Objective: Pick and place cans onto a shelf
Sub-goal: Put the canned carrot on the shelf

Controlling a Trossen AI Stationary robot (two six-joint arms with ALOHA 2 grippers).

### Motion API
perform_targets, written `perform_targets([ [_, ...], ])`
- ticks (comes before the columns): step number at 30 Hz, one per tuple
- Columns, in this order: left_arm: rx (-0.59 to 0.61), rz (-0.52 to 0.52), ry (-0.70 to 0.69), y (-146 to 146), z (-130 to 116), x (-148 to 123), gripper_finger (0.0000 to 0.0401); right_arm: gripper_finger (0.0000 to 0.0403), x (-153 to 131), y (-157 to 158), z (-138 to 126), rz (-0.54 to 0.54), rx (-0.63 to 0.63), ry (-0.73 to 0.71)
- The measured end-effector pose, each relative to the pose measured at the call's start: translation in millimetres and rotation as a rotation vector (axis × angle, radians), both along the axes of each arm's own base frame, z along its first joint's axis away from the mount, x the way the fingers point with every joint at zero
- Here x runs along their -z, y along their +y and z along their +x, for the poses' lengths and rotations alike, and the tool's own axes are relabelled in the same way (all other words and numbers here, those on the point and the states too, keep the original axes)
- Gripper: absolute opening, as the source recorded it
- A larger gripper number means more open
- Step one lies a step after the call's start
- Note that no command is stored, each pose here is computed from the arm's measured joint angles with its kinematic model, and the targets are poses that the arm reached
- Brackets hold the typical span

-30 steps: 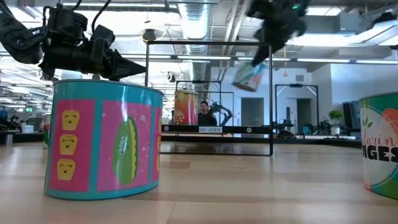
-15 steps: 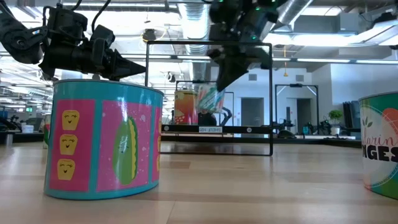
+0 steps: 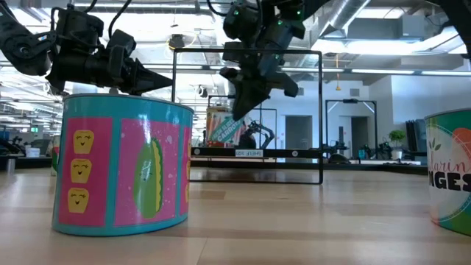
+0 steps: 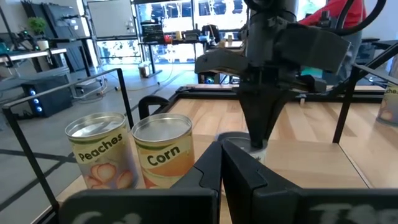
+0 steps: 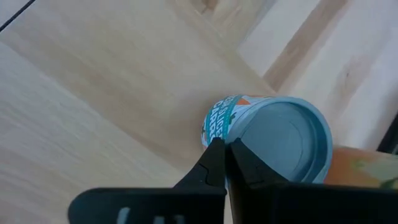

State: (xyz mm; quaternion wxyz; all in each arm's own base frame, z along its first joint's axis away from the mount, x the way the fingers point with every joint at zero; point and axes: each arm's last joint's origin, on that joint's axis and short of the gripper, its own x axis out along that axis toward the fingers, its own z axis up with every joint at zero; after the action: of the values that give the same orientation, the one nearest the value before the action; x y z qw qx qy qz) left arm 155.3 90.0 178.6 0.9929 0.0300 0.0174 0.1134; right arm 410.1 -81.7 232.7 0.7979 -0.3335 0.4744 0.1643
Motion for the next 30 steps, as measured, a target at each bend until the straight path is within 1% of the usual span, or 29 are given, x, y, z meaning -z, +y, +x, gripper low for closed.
perform_targets([
  [3, 0.0, 0.0, 0.0, 0.0, 0.0, 0.0, 0.0, 0.0013, 5.3, 0.4, 1.9, -0.002, -0.01, 0.01],
  [13, 0.0, -0.001, 0.0, 0.0, 0.0, 0.0, 0.0, 0.0032, 2.0, -0.1, 4.5, -0.011, -0.01, -0.028],
  [30, 0.0, -0.006, -0.002, 0.0, 0.0, 0.0, 0.0, 0.0077, 1.6, -1.4, 5.0, 0.012, 0.059, -0.039],
])
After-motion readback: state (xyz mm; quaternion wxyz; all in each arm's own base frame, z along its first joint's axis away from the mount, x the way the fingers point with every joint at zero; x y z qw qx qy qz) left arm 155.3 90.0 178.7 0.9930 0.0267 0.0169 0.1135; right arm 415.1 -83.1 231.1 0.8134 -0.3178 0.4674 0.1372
